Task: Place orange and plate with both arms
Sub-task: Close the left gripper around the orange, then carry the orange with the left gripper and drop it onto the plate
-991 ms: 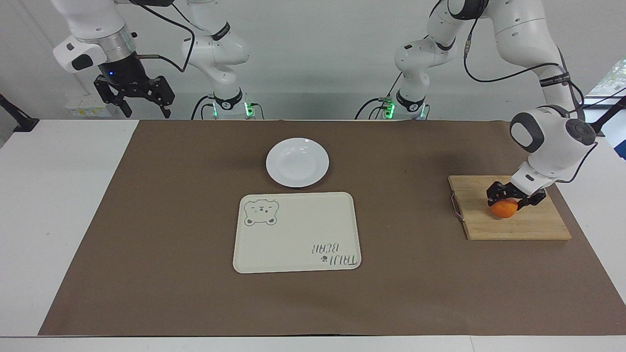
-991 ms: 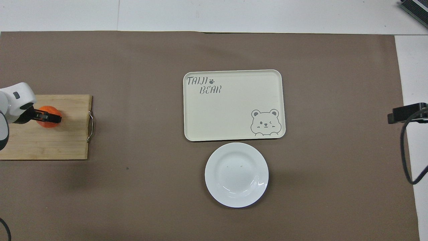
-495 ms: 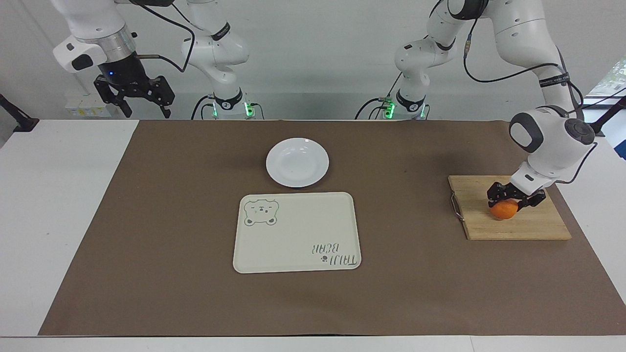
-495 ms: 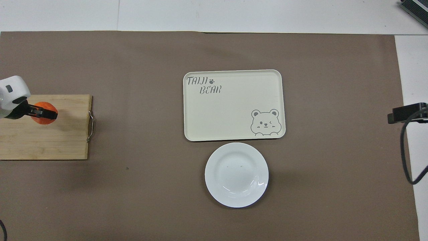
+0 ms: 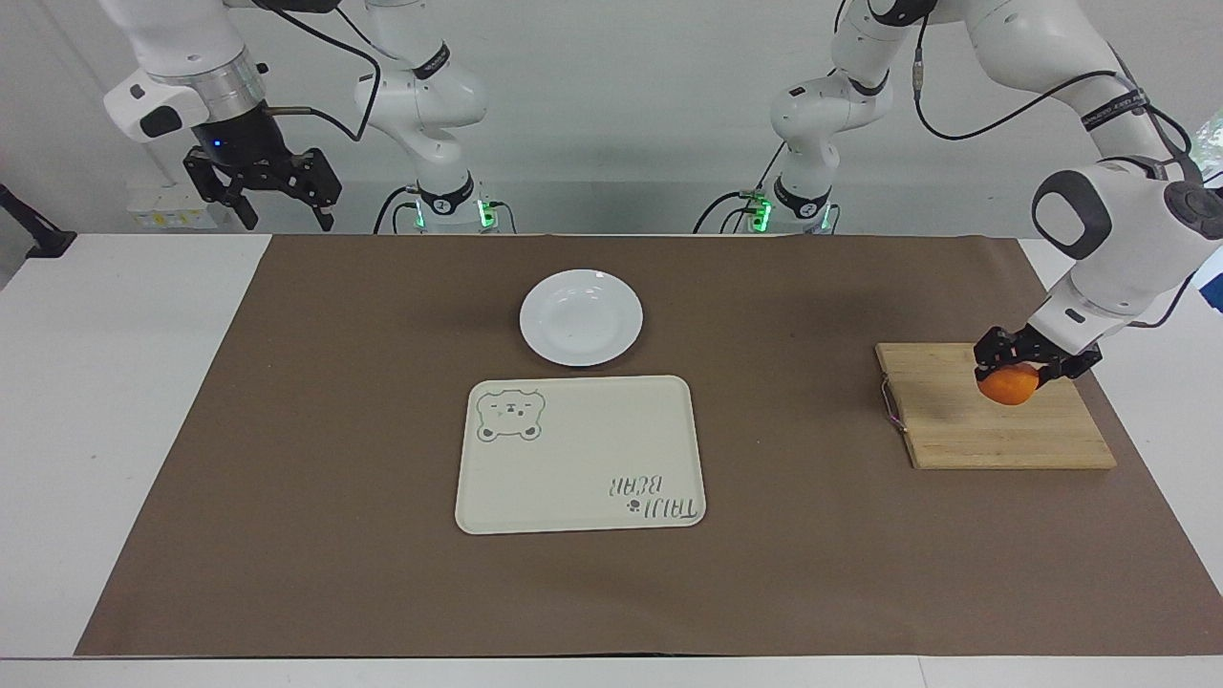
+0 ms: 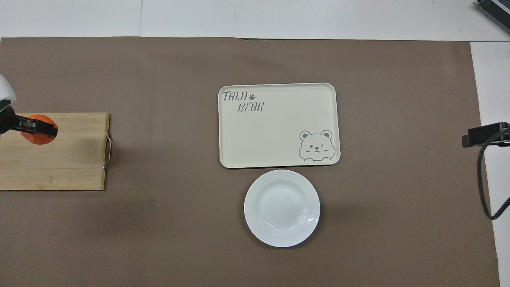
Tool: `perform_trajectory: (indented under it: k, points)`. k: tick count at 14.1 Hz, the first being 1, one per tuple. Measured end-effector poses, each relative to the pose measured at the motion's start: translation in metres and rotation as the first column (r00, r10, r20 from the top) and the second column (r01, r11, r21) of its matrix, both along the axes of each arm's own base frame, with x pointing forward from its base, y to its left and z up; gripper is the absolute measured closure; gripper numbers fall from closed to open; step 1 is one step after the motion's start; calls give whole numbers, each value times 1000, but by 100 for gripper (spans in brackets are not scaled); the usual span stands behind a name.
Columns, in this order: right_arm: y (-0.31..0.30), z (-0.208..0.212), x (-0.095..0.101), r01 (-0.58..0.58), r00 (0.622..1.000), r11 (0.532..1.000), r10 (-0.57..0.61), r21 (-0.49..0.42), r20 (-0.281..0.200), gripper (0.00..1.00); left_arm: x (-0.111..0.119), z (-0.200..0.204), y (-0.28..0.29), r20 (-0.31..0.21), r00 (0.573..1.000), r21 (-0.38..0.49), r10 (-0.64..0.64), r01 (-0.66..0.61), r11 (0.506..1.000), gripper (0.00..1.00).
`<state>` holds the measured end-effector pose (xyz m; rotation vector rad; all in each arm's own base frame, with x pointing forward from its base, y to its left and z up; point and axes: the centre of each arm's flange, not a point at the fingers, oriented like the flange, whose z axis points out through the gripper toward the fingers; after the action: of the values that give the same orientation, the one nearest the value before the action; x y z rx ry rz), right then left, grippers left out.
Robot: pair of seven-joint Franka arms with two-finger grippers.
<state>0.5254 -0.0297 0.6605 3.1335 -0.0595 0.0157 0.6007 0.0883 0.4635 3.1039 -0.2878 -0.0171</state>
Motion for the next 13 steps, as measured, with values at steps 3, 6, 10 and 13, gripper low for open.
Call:
perform_trajectory:
  k: [3, 6, 10, 13]
  points:
    - [0, 0, 0, 0, 1000, 1000, 0, 0, 0, 0, -10, 40, -36, -23, 995, 8, 98, -97, 995, 18]
    - [0, 0, 0, 0, 1000, 1000, 0, 0, 0, 0, -20, 66, -65, -40, 986, 19, 162, -161, 987, 18]
    - [0, 0, 0, 0, 1000, 1000, 0, 0, 0, 0, -27, 77, -124, -61, 977, 34, 202, -200, 979, 18]
    - [0, 0, 0, 0, 1000, 1000, 0, 0, 0, 0, -33, 78, -176, -58, 980, 39, 192, -190, 981, 18]
